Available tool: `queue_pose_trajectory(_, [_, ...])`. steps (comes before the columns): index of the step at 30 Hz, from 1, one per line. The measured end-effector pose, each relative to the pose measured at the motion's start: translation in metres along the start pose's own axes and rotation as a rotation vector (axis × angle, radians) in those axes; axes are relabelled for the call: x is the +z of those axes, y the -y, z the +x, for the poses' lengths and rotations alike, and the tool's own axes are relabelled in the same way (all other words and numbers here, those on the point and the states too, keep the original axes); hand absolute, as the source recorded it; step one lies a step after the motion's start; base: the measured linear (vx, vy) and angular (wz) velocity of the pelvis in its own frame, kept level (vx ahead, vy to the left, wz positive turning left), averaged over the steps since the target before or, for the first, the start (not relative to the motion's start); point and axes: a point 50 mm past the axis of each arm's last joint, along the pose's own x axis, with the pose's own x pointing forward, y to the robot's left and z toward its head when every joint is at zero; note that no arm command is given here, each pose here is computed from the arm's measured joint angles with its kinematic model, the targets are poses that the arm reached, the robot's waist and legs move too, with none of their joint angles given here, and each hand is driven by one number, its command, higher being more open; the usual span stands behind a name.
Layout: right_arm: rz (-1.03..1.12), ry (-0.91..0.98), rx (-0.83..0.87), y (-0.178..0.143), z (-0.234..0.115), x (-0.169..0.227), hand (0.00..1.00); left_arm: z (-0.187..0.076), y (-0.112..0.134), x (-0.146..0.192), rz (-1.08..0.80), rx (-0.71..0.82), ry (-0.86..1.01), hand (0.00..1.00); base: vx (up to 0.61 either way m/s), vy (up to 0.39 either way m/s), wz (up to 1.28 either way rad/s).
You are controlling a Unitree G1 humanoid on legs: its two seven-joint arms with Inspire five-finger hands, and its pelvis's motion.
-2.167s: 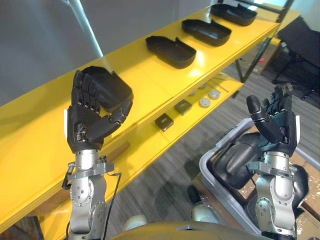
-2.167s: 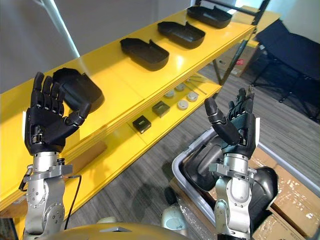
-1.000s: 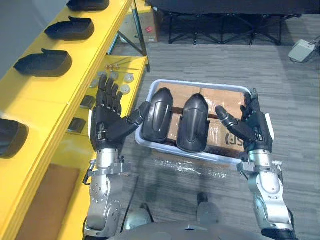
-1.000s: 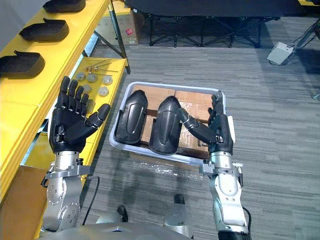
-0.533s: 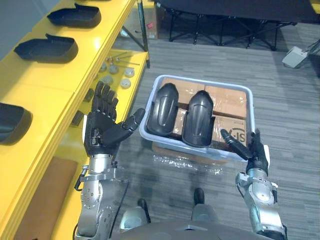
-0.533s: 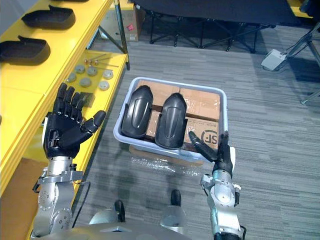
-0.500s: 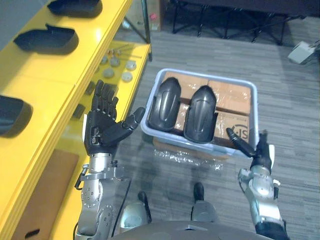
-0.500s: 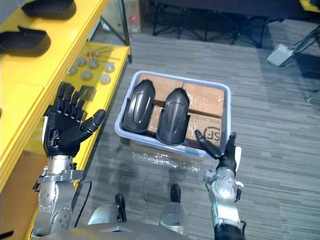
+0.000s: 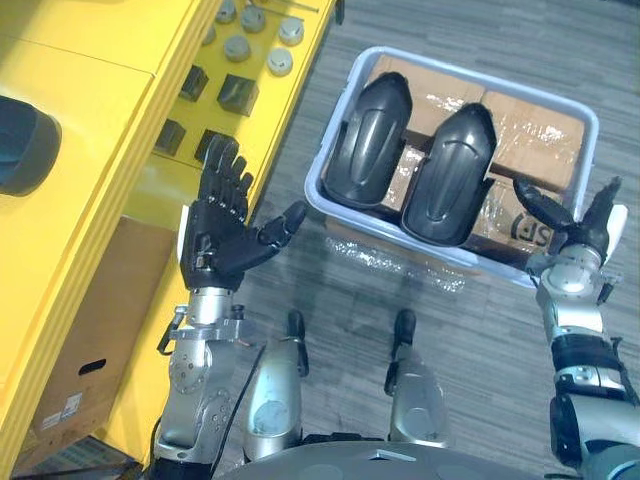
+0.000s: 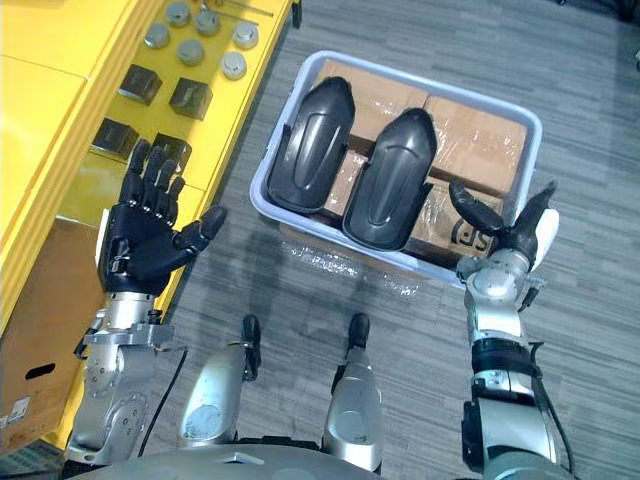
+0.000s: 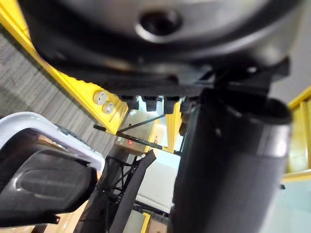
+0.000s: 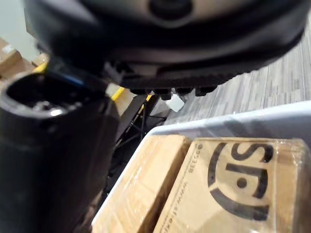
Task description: Walk over and take three plastic housings, then place them on the shelf
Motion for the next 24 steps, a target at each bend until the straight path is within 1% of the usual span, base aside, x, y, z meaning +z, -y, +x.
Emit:
queue_pose_trajectory(4, [-0.027, 0.043, 0.063, -0.01, 0.013, 0.021, 1.0, 0.009, 0.008, -0.009, -0.055, -0.037, -0.021, 1.0, -0.02, 0.0, -0.01])
queue_pose_trajectory(7, [-0.035, 0.068, 0.071, -0.013, 0.019, 0.033, 1.0, 0.01, 0.011, -0.013, -0.06, -0.047, -0.034, 1.0, -0.01, 0.002, -0.01])
queue_pose_trajectory(11, [-0.116, 0.162, 0.101, -0.013, 0.027, 0.057, 1.0, 0.009, 0.01, -0.022, -0.06, -0.037, -0.07, 1.0, -0.03, 0.0, -0.02])
queue_pose_trajectory(15, [-0.116, 0.247, 0.109, -0.018, 0.029, 0.079, 1.0, 0.007, 0.012, -0.026, -0.065, -0.04, -0.087, 1.0, -0.02, -0.003, 0.02])
queue_pose_trajectory(18, [-0.136, 0.301, 0.132, -0.021, 0.027, 0.089, 1.0, 0.008, 0.013, -0.025, -0.066, -0.042, -0.084, 1.0, 0.0, 0.0, 0.0])
queue_pose_trajectory(24, [-0.149, 0.314, 0.158, -0.025, 0.025, 0.091, 1.0, 0.008, 0.013, -0.025, -0.067, -0.042, -0.085, 1.0, 0.0, 0.0, 0.0])
